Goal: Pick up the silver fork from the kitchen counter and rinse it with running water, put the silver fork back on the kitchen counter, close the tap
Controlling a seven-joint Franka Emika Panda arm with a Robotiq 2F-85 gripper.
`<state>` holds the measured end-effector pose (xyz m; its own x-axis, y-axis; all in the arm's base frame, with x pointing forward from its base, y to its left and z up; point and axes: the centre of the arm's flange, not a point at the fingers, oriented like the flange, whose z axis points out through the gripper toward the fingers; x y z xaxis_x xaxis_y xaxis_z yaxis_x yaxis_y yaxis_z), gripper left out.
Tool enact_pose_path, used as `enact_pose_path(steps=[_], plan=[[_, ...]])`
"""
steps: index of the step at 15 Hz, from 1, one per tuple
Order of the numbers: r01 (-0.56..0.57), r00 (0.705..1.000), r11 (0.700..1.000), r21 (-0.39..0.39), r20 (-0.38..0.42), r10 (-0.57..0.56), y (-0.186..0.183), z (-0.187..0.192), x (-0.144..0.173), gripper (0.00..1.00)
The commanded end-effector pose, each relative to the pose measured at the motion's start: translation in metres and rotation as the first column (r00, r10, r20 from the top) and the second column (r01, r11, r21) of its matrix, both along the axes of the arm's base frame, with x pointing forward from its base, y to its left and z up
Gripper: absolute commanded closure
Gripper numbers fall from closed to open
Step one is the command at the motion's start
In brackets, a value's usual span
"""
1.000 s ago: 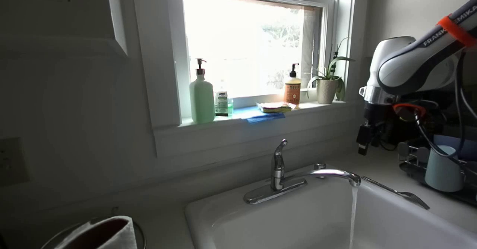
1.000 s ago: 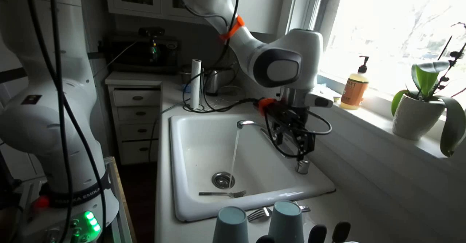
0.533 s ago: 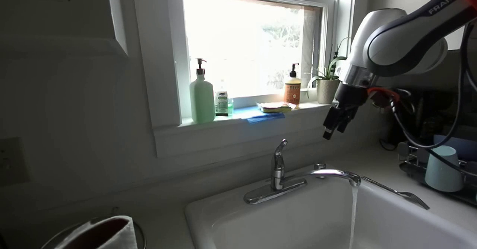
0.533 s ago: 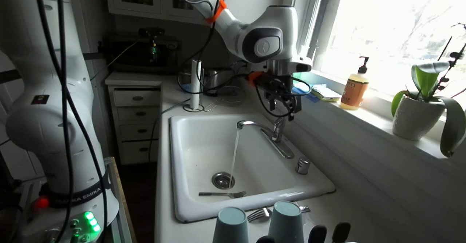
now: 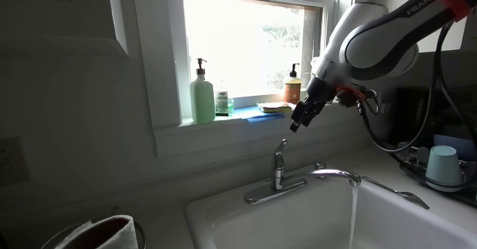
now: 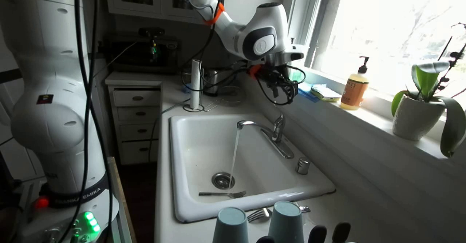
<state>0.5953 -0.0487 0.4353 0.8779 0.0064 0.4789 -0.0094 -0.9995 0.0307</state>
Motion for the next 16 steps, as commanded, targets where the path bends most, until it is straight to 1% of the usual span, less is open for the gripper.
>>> enact_pose_path(steps=[1, 5, 6, 7, 8, 11, 12, 15, 16], plan=[[-0.017, 1.000, 0.999, 0.038, 0.024, 0.016, 0.011, -0.011, 0.023, 0.56], [-0.056, 0.998, 0.996, 0.068, 0.017, 0.055, 0.023, -0.024, 0.029, 0.82], [-0.067, 0.998, 0.995, 0.069, 0.021, 0.066, 0.025, -0.025, 0.030, 0.91], [-0.081, 0.997, 0.994, 0.071, 0.026, 0.079, 0.027, -0.025, 0.030, 0.96], [-0.095, 0.995, 0.993, 0.072, 0.025, 0.094, 0.028, -0.025, 0.030, 1.00], [-0.121, 0.992, 0.990, 0.077, 0.039, 0.118, 0.030, -0.023, 0.031, 0.99], [-0.132, 0.990, 0.988, 0.076, 0.059, 0.128, 0.031, -0.022, 0.032, 0.99], [-0.148, 0.987, 0.986, 0.072, 0.067, 0.143, 0.031, -0.023, 0.035, 0.99], [-0.149, 0.988, 0.986, 0.068, 0.058, 0.145, 0.031, -0.025, 0.036, 0.99]])
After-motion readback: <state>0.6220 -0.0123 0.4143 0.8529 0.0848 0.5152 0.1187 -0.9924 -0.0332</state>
